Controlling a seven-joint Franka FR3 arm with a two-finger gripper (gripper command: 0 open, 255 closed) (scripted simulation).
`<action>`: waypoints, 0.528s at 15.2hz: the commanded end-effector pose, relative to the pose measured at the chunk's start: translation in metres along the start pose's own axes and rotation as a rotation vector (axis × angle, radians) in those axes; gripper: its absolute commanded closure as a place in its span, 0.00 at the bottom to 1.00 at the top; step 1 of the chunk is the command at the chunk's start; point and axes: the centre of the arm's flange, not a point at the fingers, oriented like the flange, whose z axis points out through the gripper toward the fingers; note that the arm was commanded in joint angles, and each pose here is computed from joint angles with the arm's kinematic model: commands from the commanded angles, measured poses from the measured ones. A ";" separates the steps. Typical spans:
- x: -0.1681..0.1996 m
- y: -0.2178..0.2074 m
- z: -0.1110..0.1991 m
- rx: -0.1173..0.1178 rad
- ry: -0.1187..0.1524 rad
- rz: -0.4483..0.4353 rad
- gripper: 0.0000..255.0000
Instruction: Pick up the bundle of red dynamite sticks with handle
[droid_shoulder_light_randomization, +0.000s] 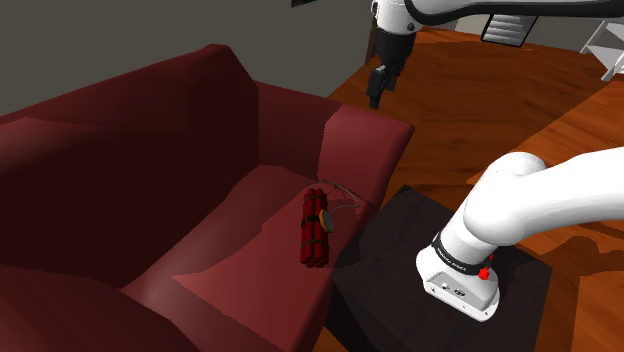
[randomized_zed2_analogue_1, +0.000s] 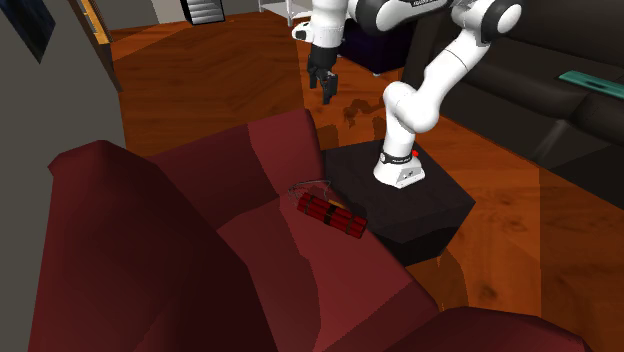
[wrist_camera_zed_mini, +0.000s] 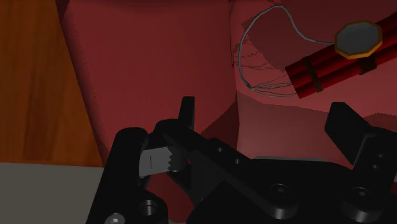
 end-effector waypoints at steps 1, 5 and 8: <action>0.000 0.000 0.000 0.000 0.000 0.000 0.00; 0.003 -0.010 0.051 0.034 0.004 -0.108 0.00; 0.005 -0.019 0.088 0.059 0.007 -0.188 0.00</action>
